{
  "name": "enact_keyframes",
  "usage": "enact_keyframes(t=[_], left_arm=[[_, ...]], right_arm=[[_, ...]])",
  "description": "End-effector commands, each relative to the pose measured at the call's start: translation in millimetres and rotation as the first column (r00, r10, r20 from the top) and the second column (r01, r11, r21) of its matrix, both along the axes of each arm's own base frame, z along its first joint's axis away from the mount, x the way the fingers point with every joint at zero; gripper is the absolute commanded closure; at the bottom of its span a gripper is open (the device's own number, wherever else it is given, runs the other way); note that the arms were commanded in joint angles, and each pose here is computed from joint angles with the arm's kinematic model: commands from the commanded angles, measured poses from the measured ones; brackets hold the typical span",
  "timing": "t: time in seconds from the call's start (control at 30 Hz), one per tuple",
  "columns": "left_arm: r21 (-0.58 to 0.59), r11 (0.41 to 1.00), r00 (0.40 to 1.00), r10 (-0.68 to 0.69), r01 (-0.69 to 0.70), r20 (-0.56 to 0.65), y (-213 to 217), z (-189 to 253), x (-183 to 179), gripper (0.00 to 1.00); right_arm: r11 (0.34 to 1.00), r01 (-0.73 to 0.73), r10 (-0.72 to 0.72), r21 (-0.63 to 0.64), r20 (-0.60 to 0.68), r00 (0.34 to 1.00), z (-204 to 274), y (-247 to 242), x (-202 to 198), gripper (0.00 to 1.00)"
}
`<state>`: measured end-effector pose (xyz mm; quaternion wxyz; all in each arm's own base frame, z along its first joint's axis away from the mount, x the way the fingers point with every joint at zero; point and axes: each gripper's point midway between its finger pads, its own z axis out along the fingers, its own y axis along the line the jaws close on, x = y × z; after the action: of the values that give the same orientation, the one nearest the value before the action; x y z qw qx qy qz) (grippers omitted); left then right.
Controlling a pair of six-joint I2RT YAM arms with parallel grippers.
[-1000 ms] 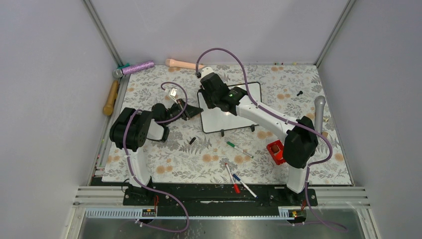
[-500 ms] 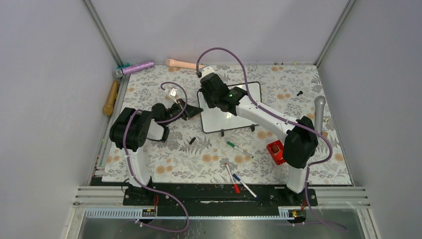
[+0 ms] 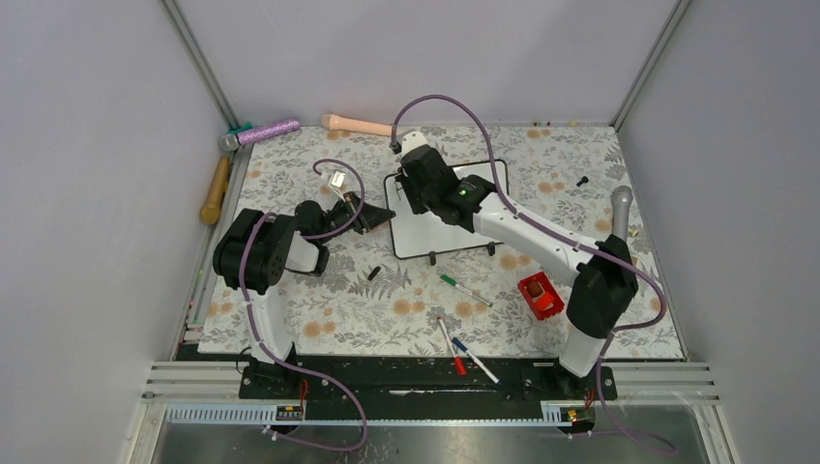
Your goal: Write a sentence on the whiteboard
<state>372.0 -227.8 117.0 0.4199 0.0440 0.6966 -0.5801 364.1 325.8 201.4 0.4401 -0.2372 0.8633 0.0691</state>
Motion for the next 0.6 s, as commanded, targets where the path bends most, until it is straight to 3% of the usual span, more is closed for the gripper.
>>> enact_keyframes(t=[0.0, 0.57], left_arm=[[-0.013, 1.000, 0.994, -0.014, 0.016, 0.111, -2, 26, -3, 0.96], [-0.015, 1.000, 0.994, -0.016, 0.018, 0.112, -3, 28, -4, 0.97]], right_arm=[[0.993, -0.032, 0.024, 0.111, 0.075, 0.997, 39, 2, -6, 1.00], [0.999, 0.032, -0.032, 0.017, 0.044, 0.999, 15, -12, -1, 1.00]])
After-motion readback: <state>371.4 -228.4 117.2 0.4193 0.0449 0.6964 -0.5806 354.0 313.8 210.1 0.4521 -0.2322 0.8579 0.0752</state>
